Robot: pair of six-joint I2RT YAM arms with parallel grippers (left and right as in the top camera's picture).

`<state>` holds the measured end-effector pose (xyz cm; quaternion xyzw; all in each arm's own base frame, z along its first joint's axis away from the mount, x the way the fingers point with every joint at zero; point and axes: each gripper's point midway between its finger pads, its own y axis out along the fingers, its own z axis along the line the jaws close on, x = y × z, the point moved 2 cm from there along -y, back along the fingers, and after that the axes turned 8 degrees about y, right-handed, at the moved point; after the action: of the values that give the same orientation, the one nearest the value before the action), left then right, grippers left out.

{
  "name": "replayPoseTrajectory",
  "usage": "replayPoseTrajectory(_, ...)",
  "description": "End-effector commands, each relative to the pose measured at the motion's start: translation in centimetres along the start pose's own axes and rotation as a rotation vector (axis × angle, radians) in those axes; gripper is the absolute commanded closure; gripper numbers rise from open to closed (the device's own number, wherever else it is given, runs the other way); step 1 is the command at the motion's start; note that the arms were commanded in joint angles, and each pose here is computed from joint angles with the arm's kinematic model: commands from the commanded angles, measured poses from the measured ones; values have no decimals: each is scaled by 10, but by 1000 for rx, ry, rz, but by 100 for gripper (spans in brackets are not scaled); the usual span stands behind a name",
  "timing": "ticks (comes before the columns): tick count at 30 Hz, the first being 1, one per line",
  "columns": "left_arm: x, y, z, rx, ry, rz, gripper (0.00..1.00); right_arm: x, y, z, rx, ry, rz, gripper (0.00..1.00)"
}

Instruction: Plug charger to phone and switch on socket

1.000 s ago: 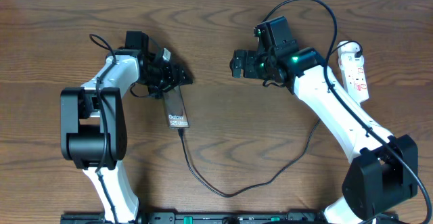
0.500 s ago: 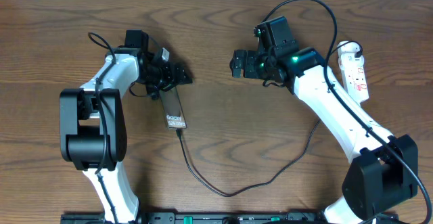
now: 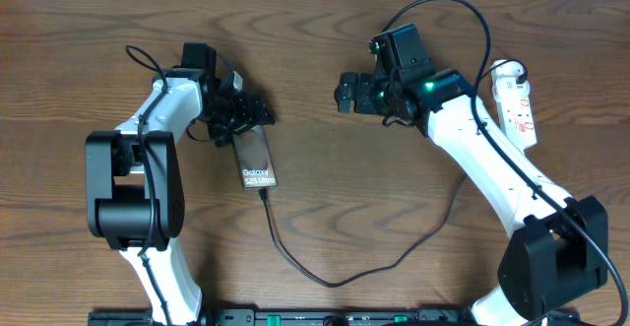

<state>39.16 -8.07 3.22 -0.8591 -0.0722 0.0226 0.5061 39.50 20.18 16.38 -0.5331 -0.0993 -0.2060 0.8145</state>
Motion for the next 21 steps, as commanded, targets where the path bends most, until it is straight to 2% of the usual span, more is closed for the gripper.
replayPoseTrajectory(1,-22,24,49,190,-70,83,15,8,-11,7,13,-15,-35,1)
replayPoseTrajectory(21,-17,21,51,195,-71,68,15,7,-11,7,12,-14,-33,1)
